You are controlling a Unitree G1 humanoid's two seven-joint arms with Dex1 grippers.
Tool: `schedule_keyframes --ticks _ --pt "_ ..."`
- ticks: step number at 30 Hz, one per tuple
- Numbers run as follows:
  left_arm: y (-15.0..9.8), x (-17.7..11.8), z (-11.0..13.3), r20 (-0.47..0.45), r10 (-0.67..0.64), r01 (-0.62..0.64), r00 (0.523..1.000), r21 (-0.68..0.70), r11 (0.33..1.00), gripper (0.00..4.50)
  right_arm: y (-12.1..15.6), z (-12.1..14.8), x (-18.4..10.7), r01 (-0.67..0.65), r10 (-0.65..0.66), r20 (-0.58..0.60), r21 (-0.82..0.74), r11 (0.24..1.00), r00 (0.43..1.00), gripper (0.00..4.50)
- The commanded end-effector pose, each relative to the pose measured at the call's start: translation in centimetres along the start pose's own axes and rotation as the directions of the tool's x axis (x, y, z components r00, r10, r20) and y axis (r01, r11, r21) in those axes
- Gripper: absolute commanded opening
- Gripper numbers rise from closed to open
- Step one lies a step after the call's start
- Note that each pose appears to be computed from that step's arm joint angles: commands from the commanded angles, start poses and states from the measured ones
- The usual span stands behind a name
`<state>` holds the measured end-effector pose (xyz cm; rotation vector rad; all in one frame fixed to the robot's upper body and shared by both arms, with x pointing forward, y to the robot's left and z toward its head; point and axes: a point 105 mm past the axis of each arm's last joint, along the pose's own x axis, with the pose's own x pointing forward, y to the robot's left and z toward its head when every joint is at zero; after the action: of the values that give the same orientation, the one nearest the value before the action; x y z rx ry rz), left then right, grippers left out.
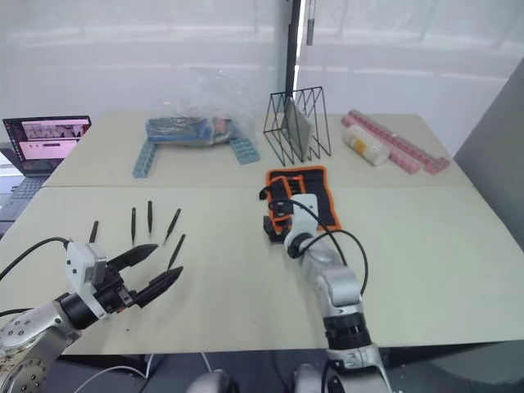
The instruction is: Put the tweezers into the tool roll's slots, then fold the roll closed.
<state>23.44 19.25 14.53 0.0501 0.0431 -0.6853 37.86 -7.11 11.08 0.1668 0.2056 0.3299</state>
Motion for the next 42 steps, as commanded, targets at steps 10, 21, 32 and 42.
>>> schedule_keyframes --ticks 10,21,32,42 --pt "-0.5 0.2 1.2 0.027 -0.013 0.012 1.000 0.022 1.000 4.50 -1.7 2.5 -0.2 0.076 -0.087 0.099 0.104 0.992 0.991 4.46" --pt "-0.4 0.1 1.1 0.025 -0.009 0.009 1.000 0.018 1.000 4.50 1.1 1.0 0.4 -0.015 0.010 0.055 0.095 0.995 0.998 4.46" --pt "-0.4 0.1 1.0 0.026 -0.010 0.010 1.000 0.012 1.000 4.50 0.8 1.4 0.8 0.004 -0.012 0.077 0.105 0.995 0.997 4.46" --pt "-0.5 0.1 0.8 0.026 -0.012 0.012 1.000 0.008 1.000 4.50 0.2 2.2 1.1 0.027 -0.043 0.115 0.133 0.991 0.992 2.61"
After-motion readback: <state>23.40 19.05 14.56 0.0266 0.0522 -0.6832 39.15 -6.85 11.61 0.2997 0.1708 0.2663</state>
